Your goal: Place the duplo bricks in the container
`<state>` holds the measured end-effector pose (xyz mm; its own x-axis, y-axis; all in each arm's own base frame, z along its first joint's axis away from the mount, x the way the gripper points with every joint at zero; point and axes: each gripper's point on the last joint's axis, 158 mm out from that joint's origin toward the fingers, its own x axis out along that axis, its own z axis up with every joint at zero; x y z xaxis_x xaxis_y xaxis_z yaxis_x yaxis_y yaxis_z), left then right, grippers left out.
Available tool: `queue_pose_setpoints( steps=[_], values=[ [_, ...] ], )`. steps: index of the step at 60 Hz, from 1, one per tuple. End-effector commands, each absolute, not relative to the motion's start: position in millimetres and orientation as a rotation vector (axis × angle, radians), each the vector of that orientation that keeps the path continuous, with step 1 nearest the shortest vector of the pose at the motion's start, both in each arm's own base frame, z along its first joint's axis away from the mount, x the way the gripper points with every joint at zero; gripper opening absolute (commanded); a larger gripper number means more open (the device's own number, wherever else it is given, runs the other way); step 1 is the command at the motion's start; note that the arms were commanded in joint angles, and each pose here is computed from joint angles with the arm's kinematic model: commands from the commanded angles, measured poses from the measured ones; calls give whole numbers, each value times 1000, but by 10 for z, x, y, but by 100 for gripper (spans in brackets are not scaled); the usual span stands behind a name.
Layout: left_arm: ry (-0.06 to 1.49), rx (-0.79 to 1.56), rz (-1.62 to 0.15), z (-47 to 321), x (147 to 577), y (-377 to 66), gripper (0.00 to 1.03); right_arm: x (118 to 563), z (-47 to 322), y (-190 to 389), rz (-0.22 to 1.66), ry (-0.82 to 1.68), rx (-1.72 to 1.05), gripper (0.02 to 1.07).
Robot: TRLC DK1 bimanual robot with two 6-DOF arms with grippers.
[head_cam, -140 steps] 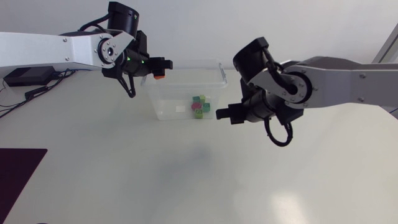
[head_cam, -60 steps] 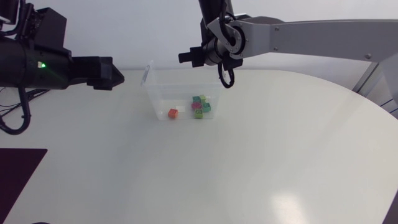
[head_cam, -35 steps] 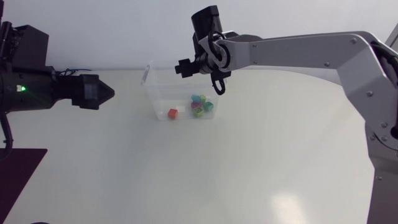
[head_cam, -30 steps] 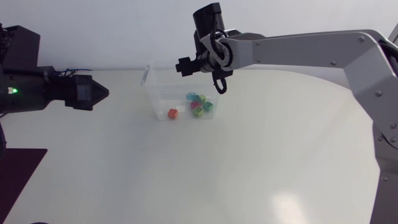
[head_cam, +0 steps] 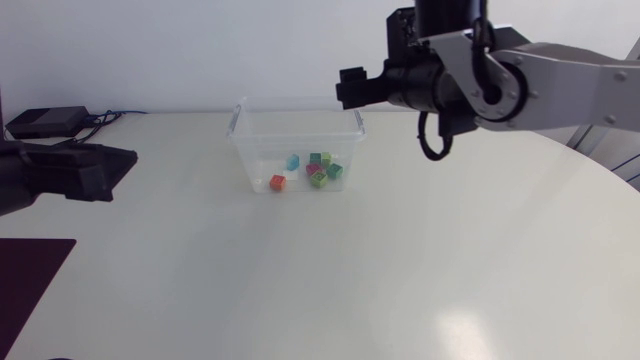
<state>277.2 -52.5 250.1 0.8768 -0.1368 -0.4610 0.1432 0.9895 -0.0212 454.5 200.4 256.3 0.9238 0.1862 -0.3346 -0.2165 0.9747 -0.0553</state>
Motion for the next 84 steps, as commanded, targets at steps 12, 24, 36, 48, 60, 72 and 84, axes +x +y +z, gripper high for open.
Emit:
queue_pose_setpoints(
  steps=[12,24,36,48,60,72,84],
  values=[
    [414,92,-77,2396,2695,-325,100,4002,2840,1331,119,223,-105,103],
    [348,124,-19,2379,2632,-170,100,3626,2849,803,36,162,-124,103],
    [274,102,41,2372,2587,-14,99,3260,2730,401,-34,120,-122,103],
    [180,90,70,2349,2531,52,99,2914,2600,96,-98,58,-126,103],
    [153,67,51,2164,2526,34,99,2785,2367,36,-79,56,-100,103],
    [127,46,32,1979,2525,16,99,2686,2130,4,-60,56,-72,102],
    [101,26,13,1795,2529,-3,98,2611,1886,-12,-40,56,-44,102]
  ],
)
